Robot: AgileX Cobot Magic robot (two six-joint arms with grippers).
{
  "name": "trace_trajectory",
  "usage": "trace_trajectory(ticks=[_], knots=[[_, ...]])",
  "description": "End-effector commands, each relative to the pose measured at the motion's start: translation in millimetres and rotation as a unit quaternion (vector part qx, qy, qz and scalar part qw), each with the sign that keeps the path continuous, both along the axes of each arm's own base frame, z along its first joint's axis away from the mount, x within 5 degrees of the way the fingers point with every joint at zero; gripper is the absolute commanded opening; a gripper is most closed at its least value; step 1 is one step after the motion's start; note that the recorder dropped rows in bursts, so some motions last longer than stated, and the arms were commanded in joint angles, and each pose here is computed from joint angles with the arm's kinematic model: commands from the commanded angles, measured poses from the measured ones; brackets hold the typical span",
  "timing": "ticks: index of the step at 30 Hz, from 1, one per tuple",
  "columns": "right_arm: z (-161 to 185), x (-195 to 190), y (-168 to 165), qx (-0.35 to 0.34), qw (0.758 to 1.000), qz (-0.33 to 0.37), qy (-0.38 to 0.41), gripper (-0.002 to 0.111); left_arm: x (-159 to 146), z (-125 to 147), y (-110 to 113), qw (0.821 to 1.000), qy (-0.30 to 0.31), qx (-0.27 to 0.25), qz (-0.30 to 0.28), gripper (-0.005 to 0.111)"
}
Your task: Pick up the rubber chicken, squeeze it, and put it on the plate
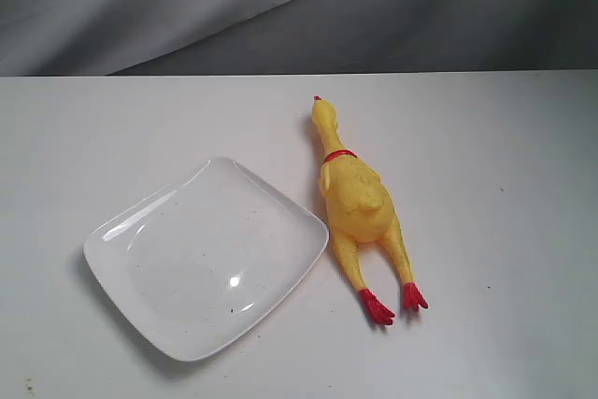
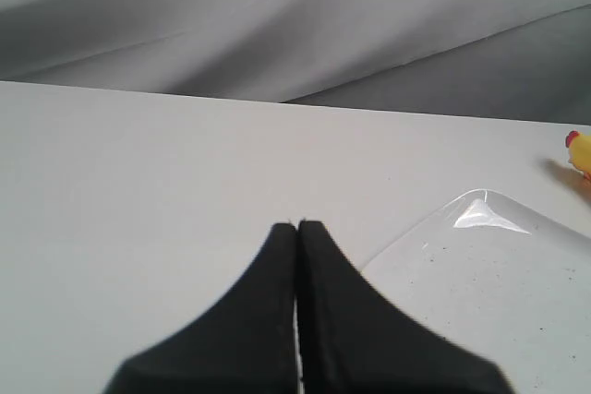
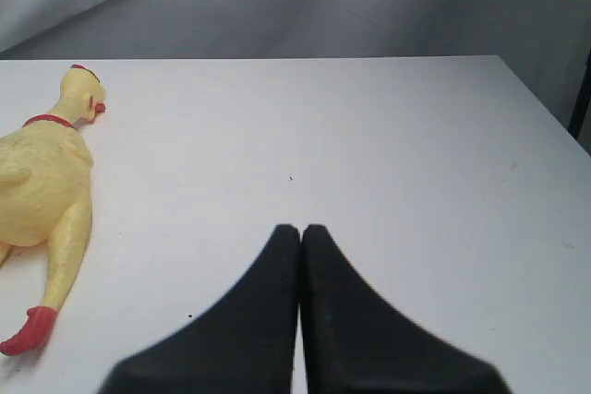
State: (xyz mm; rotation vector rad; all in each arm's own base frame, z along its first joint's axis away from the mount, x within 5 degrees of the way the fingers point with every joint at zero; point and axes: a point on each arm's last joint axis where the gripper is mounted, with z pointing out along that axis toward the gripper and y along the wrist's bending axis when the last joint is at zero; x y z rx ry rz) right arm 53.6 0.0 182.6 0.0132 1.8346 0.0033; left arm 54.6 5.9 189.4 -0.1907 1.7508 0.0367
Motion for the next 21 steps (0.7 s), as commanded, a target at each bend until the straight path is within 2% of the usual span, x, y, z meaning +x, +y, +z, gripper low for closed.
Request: trace_trajectory(ticks=[1, 13, 16, 21], knots=[[-1.0, -0.2, -0.5, 0.0, 1.0, -0.005, 0.0, 0.0, 0.0, -1.1, -0.1, 1.0, -0.002, 0.001, -0.001, 0.0], [-0.8, -0.2, -0.5, -0.002, 1.0, -0.004, -0.002, 0.0, 0.0, -1.1, -0.1, 1.0, -0.002, 0.001, -0.001, 0.0], [4.8, 1.1, -2.0, -0.035, 0.999, -0.005, -0.032, 0.0, 0.0, -1.1, -0.1, 1.0, -0.002, 0.001, -0.001, 0.0], [27.2, 2.8, -1.4, -0.037, 0.987, -0.005, -0.156, 0.0, 0.0, -1.1, -0.1, 1.0, -0.002, 0.001, -0.001, 0.0]])
